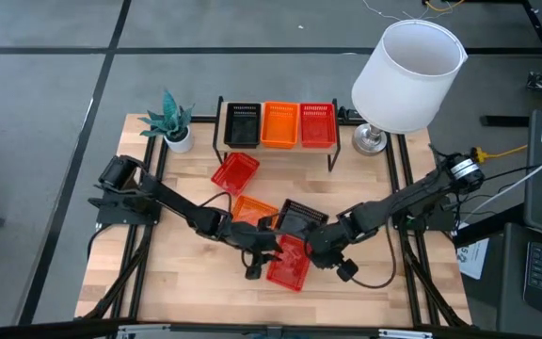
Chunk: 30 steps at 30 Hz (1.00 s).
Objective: Stack baskets on shelf by color
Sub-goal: Stack the bottom red bin on top of the red bin on the shelf
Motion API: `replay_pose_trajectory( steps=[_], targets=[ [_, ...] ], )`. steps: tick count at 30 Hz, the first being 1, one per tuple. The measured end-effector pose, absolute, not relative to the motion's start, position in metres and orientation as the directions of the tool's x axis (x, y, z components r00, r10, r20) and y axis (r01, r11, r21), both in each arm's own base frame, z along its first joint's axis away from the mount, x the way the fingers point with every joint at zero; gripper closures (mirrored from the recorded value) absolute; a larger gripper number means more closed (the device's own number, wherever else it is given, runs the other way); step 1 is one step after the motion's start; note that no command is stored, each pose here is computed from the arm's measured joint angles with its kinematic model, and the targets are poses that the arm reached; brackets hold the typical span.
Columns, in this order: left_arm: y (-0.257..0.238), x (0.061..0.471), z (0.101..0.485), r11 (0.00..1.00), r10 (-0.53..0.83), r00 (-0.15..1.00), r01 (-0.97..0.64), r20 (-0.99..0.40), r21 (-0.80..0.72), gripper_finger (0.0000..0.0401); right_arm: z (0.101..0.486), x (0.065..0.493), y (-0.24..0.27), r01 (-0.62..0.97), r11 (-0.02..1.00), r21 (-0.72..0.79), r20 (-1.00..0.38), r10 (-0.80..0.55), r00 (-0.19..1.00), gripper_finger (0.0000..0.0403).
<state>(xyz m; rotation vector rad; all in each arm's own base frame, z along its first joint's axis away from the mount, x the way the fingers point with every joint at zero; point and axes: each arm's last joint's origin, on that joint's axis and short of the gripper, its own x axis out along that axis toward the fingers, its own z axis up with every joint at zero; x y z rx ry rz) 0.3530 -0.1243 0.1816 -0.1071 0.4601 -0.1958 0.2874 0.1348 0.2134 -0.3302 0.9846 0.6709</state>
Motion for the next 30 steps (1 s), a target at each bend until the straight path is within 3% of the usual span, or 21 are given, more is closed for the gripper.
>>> replay_pose_trajectory(
  steps=[15, 20, 25, 30],
  targets=[
    [-0.165, 0.303, 0.226, 0.992, -0.110, 0.893, 0.127, -0.436, 0.011, 0.0303, 0.189, 0.299, 0.138, -0.689, 0.711, -0.137, -0.886, 0.223, 0.407, 0.0301],
    [-0.176, 0.295, 0.227, 0.993, -0.082, 0.900, 0.110, -0.428, 0.041, 0.0303, 0.192, 0.299, 0.145, -0.659, 0.745, 0.103, -0.844, 0.417, 0.339, 0.0301],
    [-0.178, 0.294, 0.227, 0.994, -0.083, 0.901, 0.108, -0.426, 0.035, 0.0303, 0.201, 0.306, 0.154, -0.753, 0.629, 0.193, -0.716, 0.615, 0.330, 0.0301],
    [-0.177, 0.303, 0.212, 0.988, -0.148, 0.870, 0.154, -0.469, -0.025, 0.0303, 0.208, 0.305, 0.150, -0.742, 0.651, 0.164, -0.758, 0.564, 0.327, 0.0301]
  ],
)
